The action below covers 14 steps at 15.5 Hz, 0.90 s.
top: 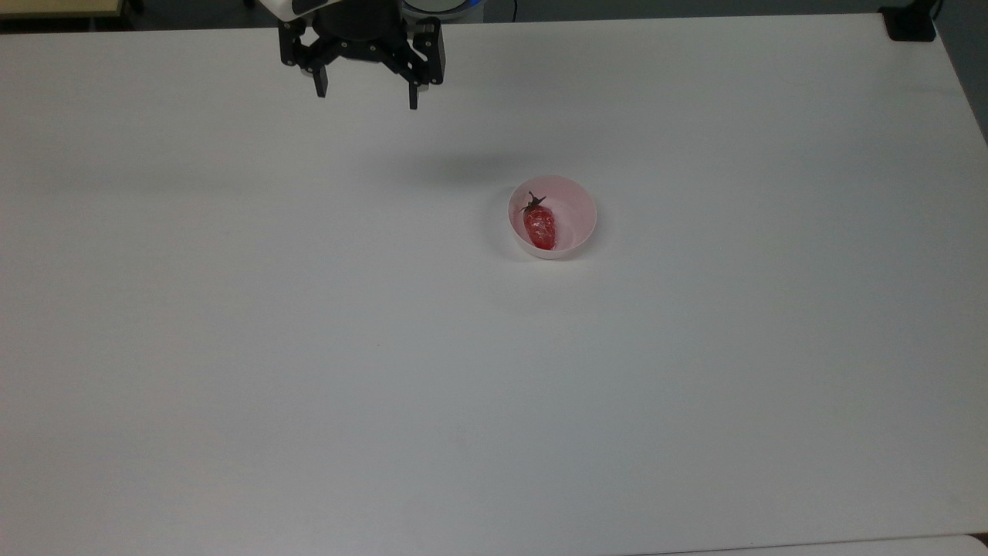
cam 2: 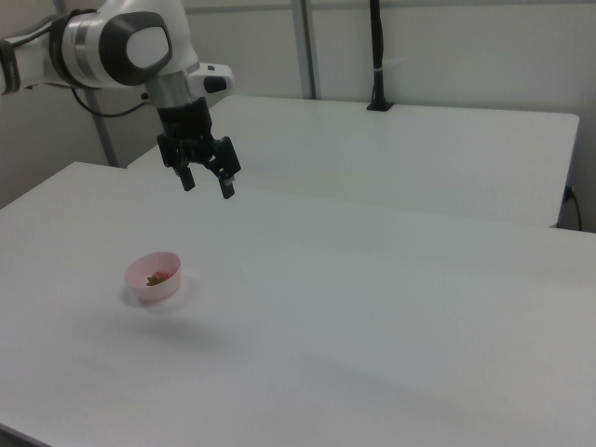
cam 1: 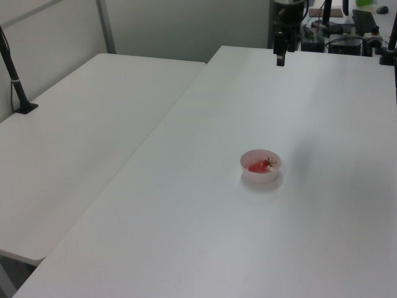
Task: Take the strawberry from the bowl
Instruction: 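Move the open gripper over the pink bowl and lower toward the strawberry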
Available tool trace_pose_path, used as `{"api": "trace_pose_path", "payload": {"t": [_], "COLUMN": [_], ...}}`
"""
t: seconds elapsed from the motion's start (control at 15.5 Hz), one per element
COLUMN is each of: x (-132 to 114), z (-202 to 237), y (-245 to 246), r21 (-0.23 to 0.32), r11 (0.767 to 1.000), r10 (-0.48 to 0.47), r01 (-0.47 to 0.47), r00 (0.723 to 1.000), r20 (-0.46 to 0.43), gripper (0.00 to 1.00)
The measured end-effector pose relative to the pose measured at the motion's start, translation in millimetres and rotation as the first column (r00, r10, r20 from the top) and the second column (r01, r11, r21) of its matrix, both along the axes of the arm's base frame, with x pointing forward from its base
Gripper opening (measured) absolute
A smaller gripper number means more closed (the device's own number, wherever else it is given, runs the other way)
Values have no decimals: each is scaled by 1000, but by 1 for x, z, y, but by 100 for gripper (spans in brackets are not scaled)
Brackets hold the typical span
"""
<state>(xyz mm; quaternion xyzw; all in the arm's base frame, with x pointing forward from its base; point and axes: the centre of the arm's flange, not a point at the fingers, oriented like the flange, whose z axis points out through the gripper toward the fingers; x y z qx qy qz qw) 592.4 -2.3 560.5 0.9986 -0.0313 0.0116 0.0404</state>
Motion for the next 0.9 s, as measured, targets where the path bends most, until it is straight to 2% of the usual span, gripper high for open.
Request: {"api": "trace_pose_path", "payload": {"t": [0.26,0.45,0.58,0.84,0.9], "x": [8,11,15,19,21], "z": [-18,-48,-74,-135,-151], "y": [19,81,125,173,181], "r21": [-2,3,25,35,32], "r11": [1000,993,988,976,973], "r10": [31,118,155,218,232], "r01": [-31,-118,-154,-215,-230], "r00": [999,991,985,969,965], "r20": [-18,-67,-79,-112,-119], "gripper": [100,100,100,96,92]}}
